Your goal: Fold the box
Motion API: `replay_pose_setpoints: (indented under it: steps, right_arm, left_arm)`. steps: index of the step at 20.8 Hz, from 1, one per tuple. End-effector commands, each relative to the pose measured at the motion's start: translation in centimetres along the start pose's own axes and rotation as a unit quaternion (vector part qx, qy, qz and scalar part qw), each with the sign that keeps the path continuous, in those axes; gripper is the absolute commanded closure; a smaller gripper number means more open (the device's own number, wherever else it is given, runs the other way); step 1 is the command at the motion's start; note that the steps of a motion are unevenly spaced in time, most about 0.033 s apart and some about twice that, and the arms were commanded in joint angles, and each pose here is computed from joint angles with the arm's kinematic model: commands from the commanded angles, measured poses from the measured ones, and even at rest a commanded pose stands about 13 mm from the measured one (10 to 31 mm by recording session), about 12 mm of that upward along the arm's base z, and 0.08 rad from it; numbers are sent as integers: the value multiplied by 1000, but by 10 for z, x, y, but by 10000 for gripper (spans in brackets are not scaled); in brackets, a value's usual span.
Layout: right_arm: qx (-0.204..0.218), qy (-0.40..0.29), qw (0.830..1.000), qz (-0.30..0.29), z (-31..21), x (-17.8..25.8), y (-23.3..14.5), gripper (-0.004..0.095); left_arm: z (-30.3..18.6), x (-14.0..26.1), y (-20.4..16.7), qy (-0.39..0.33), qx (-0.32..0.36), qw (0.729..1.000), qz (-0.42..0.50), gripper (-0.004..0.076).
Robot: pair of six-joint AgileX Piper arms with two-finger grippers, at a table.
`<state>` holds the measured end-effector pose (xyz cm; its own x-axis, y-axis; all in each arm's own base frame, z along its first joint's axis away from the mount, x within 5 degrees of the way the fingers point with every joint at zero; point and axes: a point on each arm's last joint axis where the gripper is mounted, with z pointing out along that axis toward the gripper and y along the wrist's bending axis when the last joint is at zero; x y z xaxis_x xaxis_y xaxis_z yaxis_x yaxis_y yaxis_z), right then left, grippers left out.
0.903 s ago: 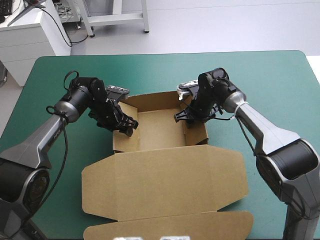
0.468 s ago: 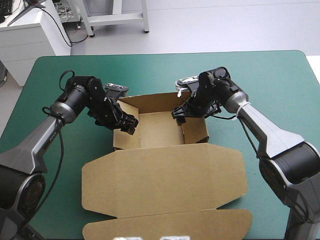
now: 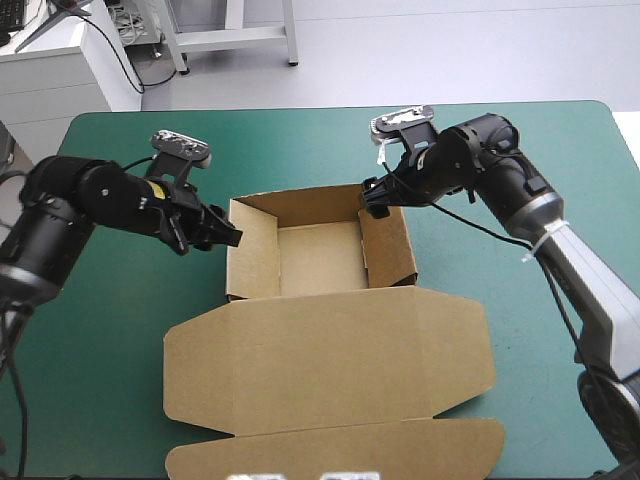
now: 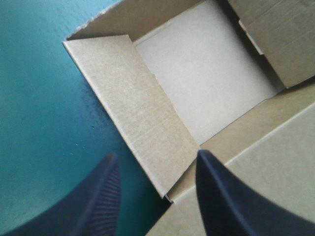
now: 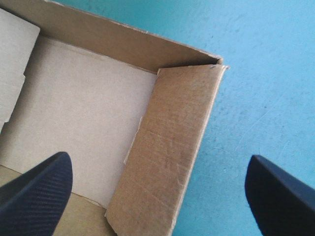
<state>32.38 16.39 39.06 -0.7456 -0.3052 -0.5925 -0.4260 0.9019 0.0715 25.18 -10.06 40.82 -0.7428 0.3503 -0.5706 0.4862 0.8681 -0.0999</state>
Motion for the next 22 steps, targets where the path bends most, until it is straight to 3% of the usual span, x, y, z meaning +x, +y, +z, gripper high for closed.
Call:
replay_pose_setpoints:
  steps: [1, 3, 4, 9, 14, 22]
  right_arm:
    - [4, -85, 996, -18, -56, -5, 2, 30]
    - [4, -99, 995, -23, -69, -3, 2, 30]
    - [3, -109, 994, -23, -79, -1, 3, 30]
    - [18, -107, 993, -34, -90, 3, 1, 30]
    - [22, -95, 995, -35, -81, 2, 0, 30]
    - [24, -2, 999, -33, -3, -4, -4, 30]
  left_arm:
    - [-50, 7, -14, -85, 1, 996, 19, 537]
    - [-65, 16, -17, -109, -2, 994, 24, 637]
    - [-77, 26, -20, -124, -6, 992, 27, 724]
    - [-97, 67, -21, -130, -50, 989, 43, 732]
    - [-82, 127, -21, -64, -56, 996, 41, 732]
    - [-35, 190, -19, 23, -40, 999, 22, 732]
